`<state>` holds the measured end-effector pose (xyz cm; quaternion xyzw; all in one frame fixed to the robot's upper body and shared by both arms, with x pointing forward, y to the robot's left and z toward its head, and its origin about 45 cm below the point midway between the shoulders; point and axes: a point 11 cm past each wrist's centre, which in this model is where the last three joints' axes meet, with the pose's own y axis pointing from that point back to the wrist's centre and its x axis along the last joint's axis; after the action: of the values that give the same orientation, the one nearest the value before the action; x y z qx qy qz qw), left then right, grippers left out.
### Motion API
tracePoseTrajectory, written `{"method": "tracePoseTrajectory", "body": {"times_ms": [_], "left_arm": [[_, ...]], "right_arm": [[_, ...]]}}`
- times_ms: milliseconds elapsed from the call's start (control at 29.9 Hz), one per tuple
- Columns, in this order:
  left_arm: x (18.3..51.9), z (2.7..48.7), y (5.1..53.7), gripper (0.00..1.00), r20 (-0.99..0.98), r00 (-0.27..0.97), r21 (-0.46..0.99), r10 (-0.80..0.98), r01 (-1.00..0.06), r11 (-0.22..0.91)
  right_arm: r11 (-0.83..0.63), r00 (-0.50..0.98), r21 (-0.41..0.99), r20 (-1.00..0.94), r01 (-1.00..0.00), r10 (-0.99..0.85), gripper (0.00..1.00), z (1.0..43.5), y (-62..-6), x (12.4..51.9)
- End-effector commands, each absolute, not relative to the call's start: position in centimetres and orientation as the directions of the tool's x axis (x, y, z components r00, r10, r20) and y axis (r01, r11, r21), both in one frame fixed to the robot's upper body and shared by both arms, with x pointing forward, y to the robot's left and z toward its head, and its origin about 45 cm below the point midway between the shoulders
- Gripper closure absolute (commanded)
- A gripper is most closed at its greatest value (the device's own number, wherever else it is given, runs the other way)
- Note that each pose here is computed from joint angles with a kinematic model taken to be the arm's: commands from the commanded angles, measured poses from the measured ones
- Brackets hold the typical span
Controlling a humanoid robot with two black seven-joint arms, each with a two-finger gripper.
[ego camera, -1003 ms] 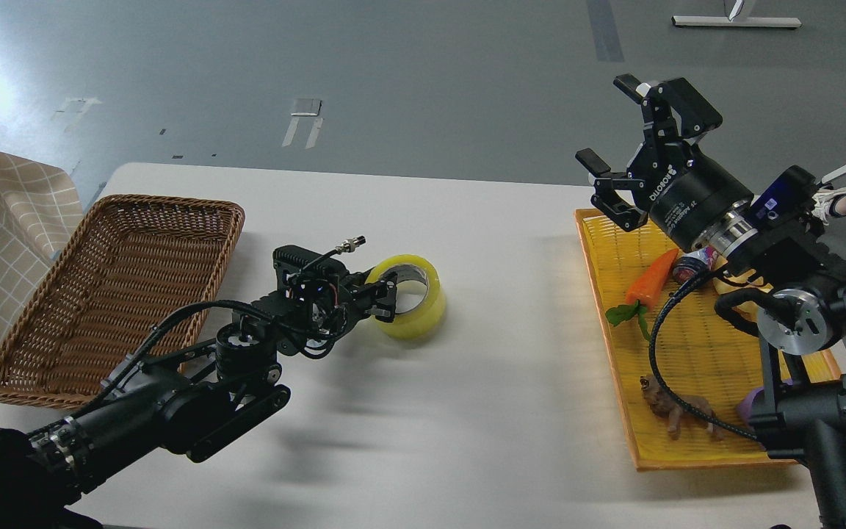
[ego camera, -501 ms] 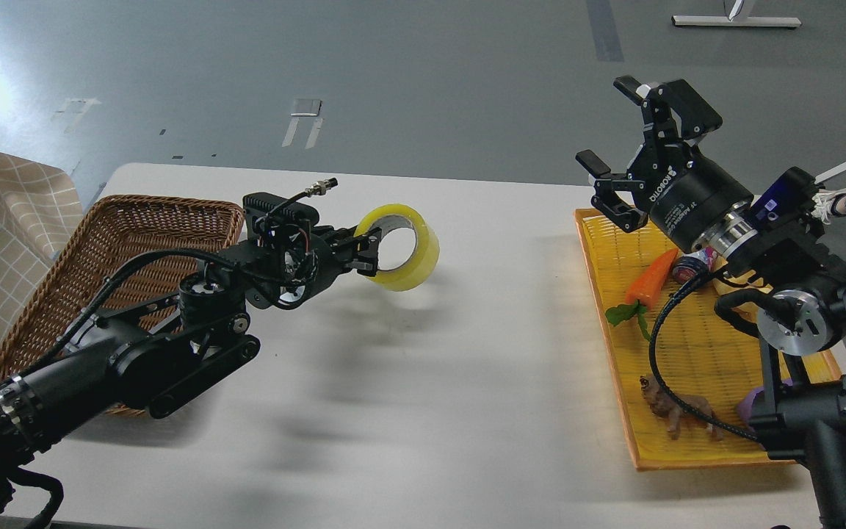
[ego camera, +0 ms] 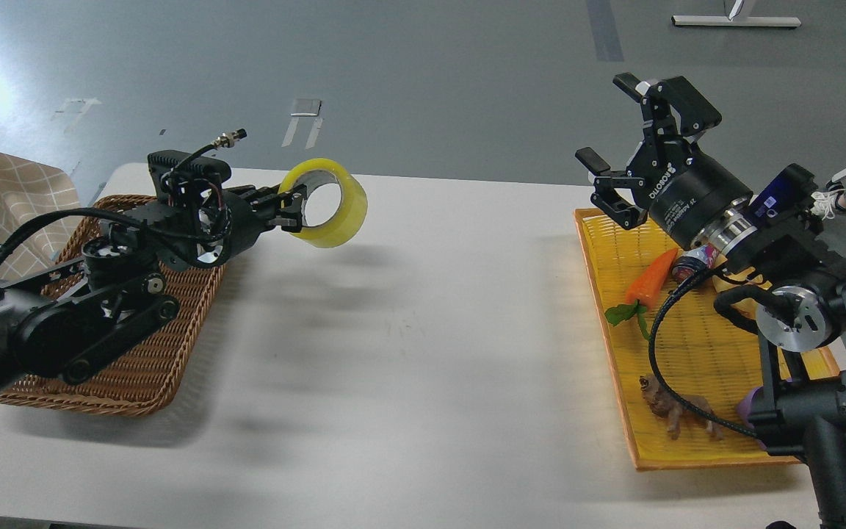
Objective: Place and transfer tape with both arms
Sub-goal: 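Carry the tape roll with the left gripper over the wicker basket, then lower the tape roll into the basket and release it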
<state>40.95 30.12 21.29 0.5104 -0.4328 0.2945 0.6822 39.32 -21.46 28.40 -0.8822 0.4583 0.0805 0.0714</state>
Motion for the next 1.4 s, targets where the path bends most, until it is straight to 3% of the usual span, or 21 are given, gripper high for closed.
{"method": "tracePoseTrajectory", "body": {"times_ms": [0,368,735,903,1370], "left_arm": [[40.3,23.6,32.9,1.0,0.907,0.414,0.418,-0.081,-0.856,0.303],[36.0,29.1,45.4,1.0,0.883,0.45,0.469,-0.135,-0.854,0.223],[28.3,20.8,53.8,1.0,0.799,0.589,0.601,-0.119,-0.791,0.117],[28.0,18.4,54.2,1.0,0.786,0.612,0.618,-0.086,-0.777,0.118],[28.8,16.8,52.3,1.0,0.784,0.616,0.619,-0.077,-0.768,0.165]], "right_arm": [[-0.571,0.566,-0.045,-0.211,-0.82,-0.797,0.0,28.1,-21.4,39.3],[-0.569,0.563,-0.038,-0.216,-0.821,-0.798,0.0,27.7,-21.6,39.2],[-0.568,0.557,-0.018,-0.226,-0.823,-0.799,0.0,26.7,-21.7,38.5],[-0.564,0.55,-0.009,-0.233,-0.826,-0.802,0.0,26.1,-21.9,38.1],[-0.562,0.546,0.0,-0.239,-0.827,-0.803,0.0,25.7,-22.0,37.7]]}}
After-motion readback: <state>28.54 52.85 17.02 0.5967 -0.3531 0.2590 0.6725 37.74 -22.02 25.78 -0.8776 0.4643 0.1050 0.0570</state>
